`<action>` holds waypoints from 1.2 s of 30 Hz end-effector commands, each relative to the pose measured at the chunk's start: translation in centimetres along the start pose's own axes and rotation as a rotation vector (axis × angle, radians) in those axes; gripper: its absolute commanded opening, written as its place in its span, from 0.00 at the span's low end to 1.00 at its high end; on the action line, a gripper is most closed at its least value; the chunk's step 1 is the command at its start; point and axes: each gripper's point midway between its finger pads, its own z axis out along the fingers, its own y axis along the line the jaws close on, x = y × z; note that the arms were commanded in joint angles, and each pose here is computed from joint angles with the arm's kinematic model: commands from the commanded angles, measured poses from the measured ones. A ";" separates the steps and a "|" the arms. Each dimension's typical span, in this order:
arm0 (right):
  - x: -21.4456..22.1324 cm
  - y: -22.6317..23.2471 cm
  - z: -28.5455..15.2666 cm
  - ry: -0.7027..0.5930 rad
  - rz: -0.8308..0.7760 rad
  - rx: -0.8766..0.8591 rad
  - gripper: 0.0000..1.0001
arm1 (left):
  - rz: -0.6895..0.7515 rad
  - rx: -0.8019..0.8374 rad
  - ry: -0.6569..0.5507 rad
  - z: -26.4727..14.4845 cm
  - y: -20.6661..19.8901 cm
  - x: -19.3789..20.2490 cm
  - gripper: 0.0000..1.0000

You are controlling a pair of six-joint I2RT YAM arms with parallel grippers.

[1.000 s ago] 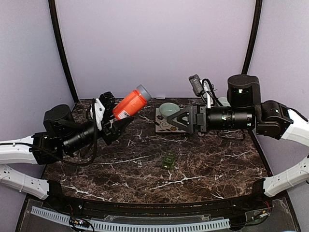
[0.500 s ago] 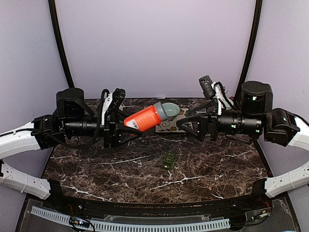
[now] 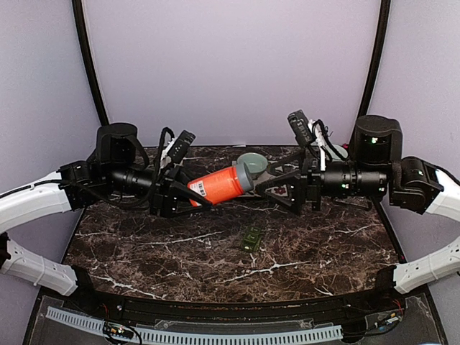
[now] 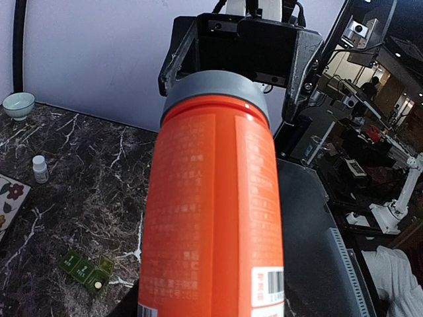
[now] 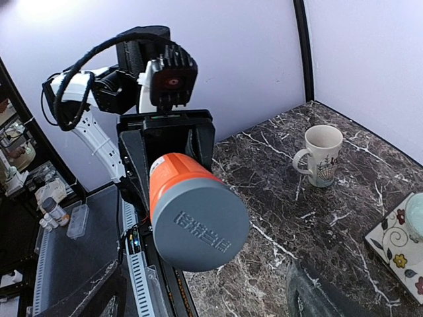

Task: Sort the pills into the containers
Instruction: Screw the lid of the pill bottle onto the pill bottle.

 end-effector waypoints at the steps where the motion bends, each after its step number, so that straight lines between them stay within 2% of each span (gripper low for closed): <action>1: -2.4 2.2 -0.6 -0.057 -0.025 -0.091 0.84 | -0.004 0.126 -0.018 -0.5 -2.0 -1.8 0.00; 14: -1.8 2.5 0.8 -0.020 -0.016 -0.125 0.85 | -0.056 0.231 0.022 -0.2 -2.5 -1.5 0.00; 26: -1.5 2.8 1.8 0.006 -0.013 -0.146 0.84 | -0.079 0.264 0.047 0.0 -2.7 -1.1 0.00; 31: -1.1 2.9 2.2 0.022 -0.007 -0.158 0.78 | -0.079 0.271 0.050 0.0 -2.7 -1.1 0.00; 36: -1.0 3.1 2.4 0.032 0.001 -0.172 0.65 | -0.081 0.281 0.054 0.1 -2.7 -1.1 0.00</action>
